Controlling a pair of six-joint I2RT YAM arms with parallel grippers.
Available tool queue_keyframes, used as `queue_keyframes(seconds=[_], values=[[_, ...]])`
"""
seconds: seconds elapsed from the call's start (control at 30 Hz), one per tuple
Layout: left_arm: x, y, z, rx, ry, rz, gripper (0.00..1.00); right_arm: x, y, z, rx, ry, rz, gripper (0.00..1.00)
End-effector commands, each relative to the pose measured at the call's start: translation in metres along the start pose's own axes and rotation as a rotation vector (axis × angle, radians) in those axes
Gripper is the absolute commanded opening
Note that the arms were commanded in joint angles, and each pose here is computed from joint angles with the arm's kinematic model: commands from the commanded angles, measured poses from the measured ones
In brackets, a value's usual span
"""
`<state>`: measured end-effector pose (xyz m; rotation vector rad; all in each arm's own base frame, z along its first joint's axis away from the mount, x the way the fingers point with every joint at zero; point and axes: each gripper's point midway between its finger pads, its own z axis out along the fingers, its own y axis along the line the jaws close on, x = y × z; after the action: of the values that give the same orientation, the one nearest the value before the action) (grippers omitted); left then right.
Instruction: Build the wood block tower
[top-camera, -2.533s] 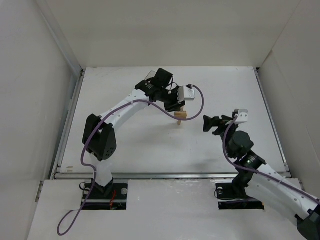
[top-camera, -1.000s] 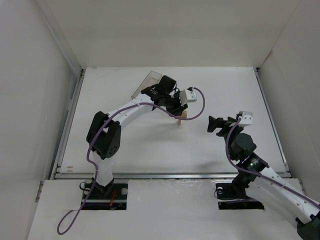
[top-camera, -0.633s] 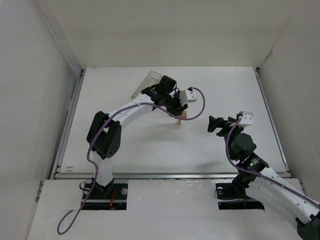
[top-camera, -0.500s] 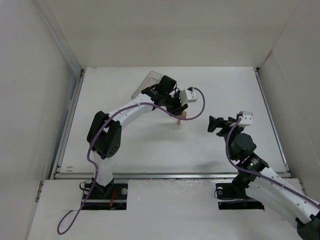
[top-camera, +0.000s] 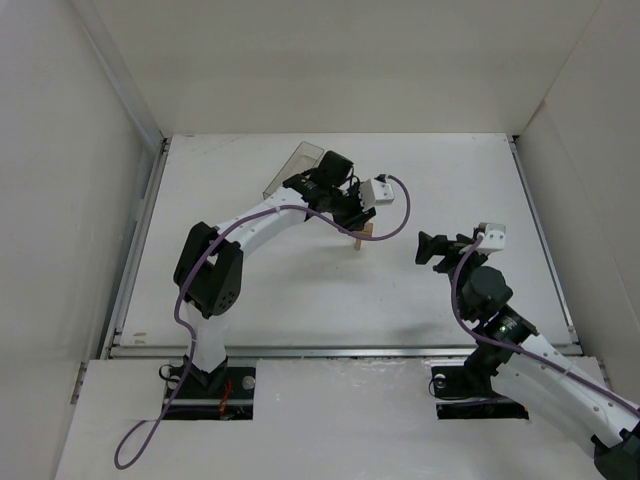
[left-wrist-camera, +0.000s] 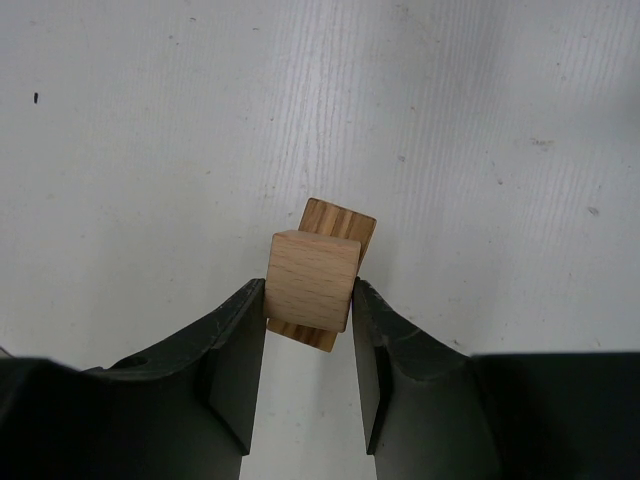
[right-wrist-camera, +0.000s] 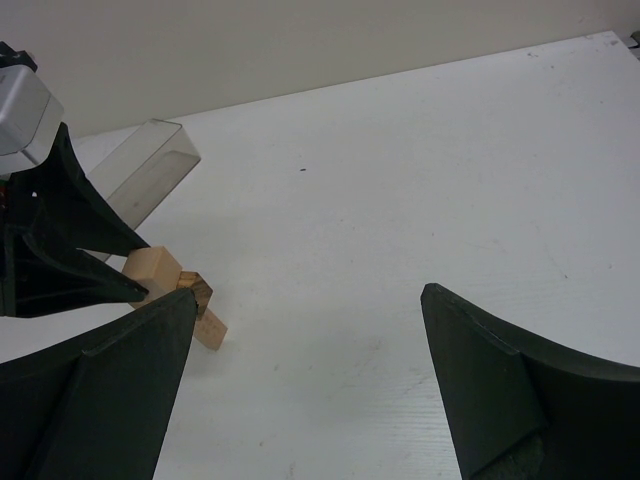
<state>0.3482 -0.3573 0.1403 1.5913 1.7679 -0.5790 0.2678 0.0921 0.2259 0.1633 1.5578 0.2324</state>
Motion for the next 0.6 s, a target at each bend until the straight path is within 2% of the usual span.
queue_keyframes(seconds=[0.0,0.57], values=[[-0.006,-0.002,-0.005,0.005,-0.009,0.029,0.08,-0.005,-0.004,0.0,0.017,-0.022,0.001,0.99],[-0.02,-0.01,-0.019,0.072,-0.055,0.259,0.08,-0.008,0.002,-0.002,-0.027,-0.027,-0.007,0.99]])
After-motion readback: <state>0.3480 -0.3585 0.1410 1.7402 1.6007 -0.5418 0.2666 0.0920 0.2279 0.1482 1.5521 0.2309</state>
